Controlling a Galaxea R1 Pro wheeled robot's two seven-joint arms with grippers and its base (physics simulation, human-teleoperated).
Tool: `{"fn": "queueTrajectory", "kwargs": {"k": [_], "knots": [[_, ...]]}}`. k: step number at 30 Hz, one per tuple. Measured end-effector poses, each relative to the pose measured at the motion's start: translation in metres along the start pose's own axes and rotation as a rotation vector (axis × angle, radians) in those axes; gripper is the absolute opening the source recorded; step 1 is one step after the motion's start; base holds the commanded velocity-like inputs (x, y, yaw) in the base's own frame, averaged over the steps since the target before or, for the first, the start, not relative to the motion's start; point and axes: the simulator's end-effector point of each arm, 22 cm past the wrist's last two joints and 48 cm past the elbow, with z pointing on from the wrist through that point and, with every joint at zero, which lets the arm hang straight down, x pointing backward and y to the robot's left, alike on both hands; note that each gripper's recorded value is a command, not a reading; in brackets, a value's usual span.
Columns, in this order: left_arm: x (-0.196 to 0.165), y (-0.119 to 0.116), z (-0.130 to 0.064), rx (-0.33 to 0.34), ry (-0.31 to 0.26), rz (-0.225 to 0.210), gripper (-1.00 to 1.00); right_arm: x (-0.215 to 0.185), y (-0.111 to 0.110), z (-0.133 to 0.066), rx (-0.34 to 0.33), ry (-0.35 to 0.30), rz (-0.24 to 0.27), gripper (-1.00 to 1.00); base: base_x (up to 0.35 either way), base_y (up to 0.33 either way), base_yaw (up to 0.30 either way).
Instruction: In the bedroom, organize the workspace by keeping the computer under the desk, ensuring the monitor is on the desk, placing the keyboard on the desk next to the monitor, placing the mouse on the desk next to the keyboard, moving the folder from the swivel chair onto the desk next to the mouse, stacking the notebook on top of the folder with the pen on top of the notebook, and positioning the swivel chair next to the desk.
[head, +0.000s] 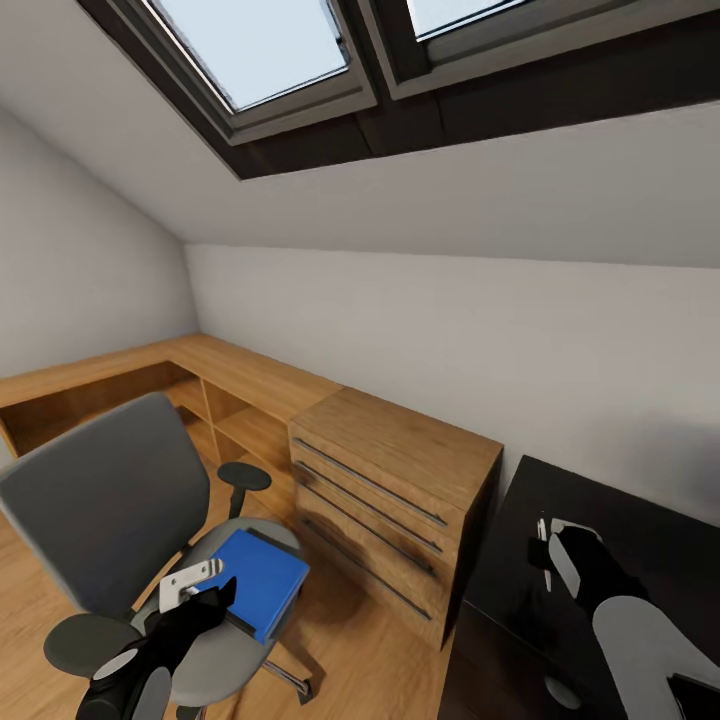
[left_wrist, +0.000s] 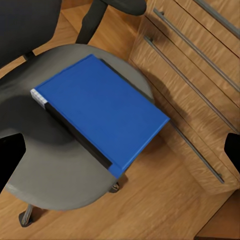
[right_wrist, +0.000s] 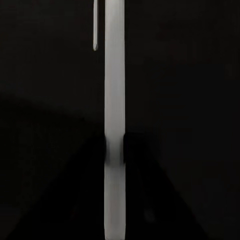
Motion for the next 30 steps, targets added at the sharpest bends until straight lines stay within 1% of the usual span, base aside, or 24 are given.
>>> {"fn": "queueTrajectory", "kwargs": {"k": [8,24,30], "knots": [[0.0,0.0,0.0,-0.001,0.001,-0.001,1.0,0.001,0.0,0.0,0.001,0.003,-0.001,-1.0,0.0,0.0,0.0],[0.019,0.006,0.014,-0.002,0.001,-0.002,1.0,0.014,0.001,0.02,0.001,0.002,-0.001,-1.0,0.0,0.0,0.0],[0.019,0.006,0.014,-0.002,0.001,-0.002,1.0,0.014,0.001,0.02,0.001,0.001,-0.001,-1.0,0.0,0.0,0.0]]}}
